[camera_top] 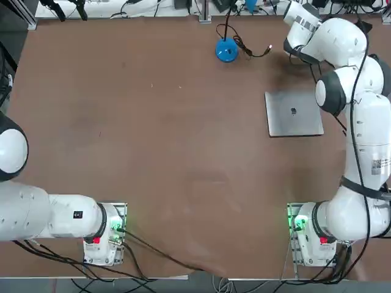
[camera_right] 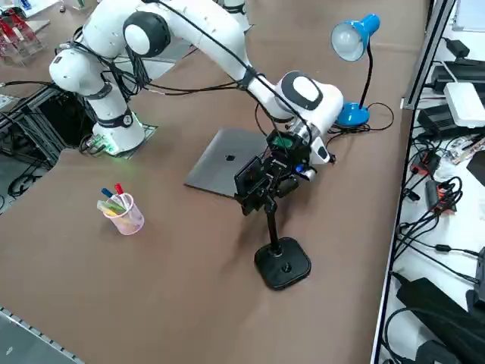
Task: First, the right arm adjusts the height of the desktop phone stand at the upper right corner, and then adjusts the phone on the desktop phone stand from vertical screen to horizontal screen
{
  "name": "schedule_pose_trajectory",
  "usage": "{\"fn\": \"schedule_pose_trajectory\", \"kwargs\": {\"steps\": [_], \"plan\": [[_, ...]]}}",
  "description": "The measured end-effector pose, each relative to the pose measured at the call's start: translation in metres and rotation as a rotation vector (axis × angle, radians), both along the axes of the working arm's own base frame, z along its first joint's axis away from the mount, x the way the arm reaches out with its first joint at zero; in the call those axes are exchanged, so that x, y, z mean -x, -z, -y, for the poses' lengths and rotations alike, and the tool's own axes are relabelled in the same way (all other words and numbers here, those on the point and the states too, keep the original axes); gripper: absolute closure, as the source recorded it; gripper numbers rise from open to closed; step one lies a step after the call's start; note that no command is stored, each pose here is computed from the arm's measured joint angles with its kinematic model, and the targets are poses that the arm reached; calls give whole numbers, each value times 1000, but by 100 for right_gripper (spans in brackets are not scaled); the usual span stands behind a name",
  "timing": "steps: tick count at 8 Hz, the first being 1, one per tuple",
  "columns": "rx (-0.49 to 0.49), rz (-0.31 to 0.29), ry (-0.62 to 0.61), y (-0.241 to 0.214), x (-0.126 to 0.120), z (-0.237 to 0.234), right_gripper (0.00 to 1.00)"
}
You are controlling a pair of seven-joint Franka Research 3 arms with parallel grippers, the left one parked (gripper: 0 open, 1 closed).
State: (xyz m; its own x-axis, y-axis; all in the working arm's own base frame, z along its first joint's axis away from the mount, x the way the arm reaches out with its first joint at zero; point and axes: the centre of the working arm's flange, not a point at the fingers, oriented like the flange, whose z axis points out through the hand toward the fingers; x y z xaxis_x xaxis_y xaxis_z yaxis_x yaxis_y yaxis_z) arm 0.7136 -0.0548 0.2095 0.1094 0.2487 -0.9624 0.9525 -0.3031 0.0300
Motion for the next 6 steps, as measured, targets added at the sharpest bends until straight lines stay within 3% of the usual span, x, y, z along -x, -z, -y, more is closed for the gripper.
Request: {"fn": "schedule_pose_trajectory", "kwargs": {"steps": [6], "plan": [[-14,69,-10,-10,-9,-7,83]]}}
